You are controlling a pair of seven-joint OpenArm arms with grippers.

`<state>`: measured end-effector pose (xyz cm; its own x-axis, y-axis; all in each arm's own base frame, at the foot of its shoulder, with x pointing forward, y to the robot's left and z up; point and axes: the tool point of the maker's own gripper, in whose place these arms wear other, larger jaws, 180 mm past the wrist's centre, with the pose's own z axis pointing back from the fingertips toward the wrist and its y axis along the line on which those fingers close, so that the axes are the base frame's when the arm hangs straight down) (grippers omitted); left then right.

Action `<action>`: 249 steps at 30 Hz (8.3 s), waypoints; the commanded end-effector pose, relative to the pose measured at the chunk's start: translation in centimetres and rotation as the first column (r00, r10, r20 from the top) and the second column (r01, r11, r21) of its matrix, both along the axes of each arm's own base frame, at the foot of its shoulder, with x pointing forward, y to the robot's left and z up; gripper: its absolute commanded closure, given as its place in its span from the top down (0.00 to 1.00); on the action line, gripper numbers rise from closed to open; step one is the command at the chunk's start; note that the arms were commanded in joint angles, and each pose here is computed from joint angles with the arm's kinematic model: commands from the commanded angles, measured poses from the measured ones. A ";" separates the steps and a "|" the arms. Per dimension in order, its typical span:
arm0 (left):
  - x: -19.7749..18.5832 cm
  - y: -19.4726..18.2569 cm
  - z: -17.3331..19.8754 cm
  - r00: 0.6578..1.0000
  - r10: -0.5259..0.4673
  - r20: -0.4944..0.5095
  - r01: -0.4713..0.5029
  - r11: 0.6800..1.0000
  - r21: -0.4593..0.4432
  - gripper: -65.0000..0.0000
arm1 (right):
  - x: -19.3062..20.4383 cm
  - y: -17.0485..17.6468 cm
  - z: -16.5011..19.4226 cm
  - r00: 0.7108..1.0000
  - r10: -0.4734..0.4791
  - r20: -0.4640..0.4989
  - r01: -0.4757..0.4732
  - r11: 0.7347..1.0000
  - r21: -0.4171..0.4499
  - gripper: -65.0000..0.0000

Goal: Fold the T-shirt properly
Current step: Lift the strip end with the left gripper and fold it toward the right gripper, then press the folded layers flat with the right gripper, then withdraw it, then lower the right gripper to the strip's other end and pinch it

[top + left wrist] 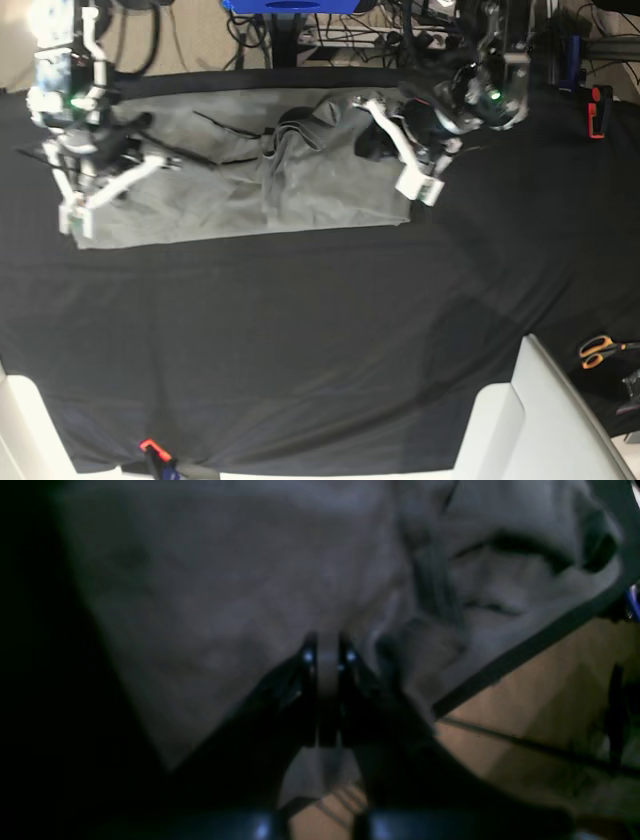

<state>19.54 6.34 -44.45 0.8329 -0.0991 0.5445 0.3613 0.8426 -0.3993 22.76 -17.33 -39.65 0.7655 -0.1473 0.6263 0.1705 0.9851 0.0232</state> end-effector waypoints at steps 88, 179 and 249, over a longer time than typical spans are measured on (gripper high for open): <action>-7.3 30.4 2.4 0.887 0.434 0.157 -0.461 0.829 0.316 0.00 | 7.0 17.2 -6.3 0.814 0.580 -0.040 -0.548 0.788 0.281 0.51; -7.2 30.9 1.1 0.869 0.476 0.135 -0.494 0.819 0.293 0.00 | -3.3 -14.0 -11.7 0.935 -0.023 -0.355 0.200 0.858 0.473 0.82; -7.7 30.6 0.5 0.864 0.489 0.117 -0.501 0.816 0.288 0.00 | -1.8 -9.0 -9.7 0.948 0.011 -0.317 0.196 0.766 0.612 0.81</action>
<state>11.42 36.30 -44.75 0.8082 0.1710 0.5635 -0.1332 0.9852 -0.1080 21.73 -27.54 -48.61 0.8296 -0.5301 0.1757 0.3555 0.7439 0.5658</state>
